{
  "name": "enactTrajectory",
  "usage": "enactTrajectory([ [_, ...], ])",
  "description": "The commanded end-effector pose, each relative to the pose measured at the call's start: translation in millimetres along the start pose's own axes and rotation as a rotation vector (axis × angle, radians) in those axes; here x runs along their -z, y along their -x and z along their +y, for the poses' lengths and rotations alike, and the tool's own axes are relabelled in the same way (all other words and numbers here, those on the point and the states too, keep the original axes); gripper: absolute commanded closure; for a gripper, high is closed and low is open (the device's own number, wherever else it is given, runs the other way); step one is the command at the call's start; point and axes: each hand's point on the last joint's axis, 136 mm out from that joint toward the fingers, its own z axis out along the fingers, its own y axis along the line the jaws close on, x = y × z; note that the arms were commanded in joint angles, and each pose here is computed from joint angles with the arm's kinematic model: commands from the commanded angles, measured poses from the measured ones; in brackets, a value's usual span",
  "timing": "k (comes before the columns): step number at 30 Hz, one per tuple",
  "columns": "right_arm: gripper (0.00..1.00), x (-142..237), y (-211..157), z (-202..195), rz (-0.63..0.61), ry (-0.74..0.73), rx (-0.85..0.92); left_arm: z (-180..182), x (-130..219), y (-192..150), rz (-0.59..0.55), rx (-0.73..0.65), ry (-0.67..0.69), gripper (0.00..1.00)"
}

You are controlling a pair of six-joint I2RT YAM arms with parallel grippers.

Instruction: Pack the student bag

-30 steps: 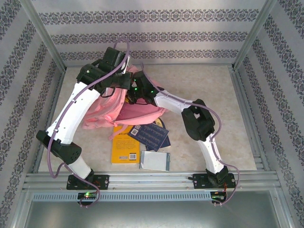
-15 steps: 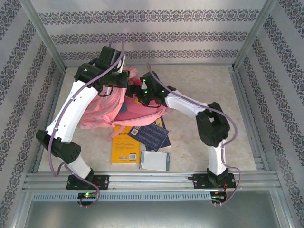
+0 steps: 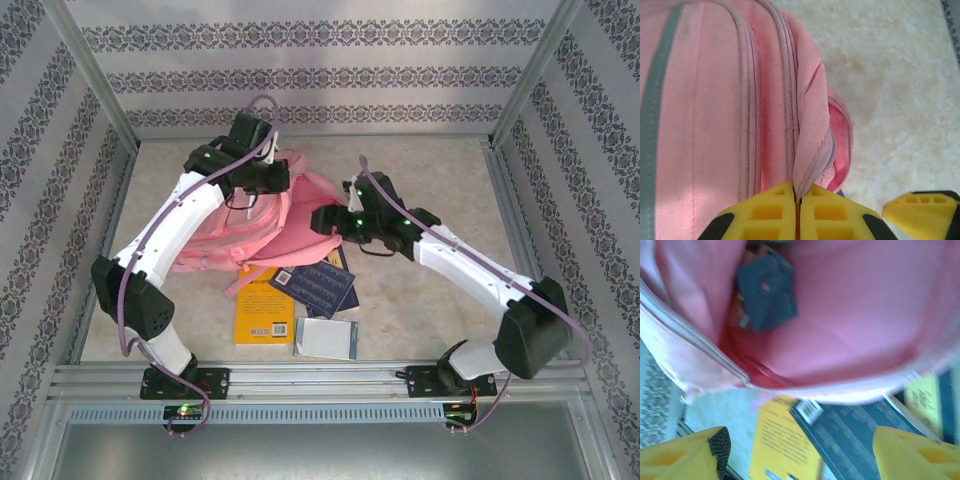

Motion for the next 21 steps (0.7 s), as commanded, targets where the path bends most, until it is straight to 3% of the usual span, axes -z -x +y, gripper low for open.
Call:
enactTrajectory([
  [1, 0.26, 8, -32, -31, 0.063, -0.083, 0.004, -23, -19, 9, -0.034, 0.054, -0.167, 0.85],
  [3, 0.26, 12, -47, -43, 0.091, -0.11, 0.003, -23, -27, -1, -0.003, 0.067, -0.184, 0.75],
  [6, 0.27, 16, -70, -54, 0.151, -0.125, -0.002, -21, -25, -11, 0.0, 0.068, -0.188, 0.5],
  [10, 0.27, 22, -99, -70, 0.22, -0.176, 0.019, -21, -3, -27, 0.001, 0.058, -0.204, 0.4],
  [15, 0.29, 19, -143, -79, 0.329, -0.143, -0.028, -15, 18, -84, 0.098, 0.059, -0.225, 0.46],
  [21, 0.32, 14, -188, -97, 0.442, -0.137, -0.083, -6, 4, -215, 0.369, 0.004, -0.197, 0.6],
])
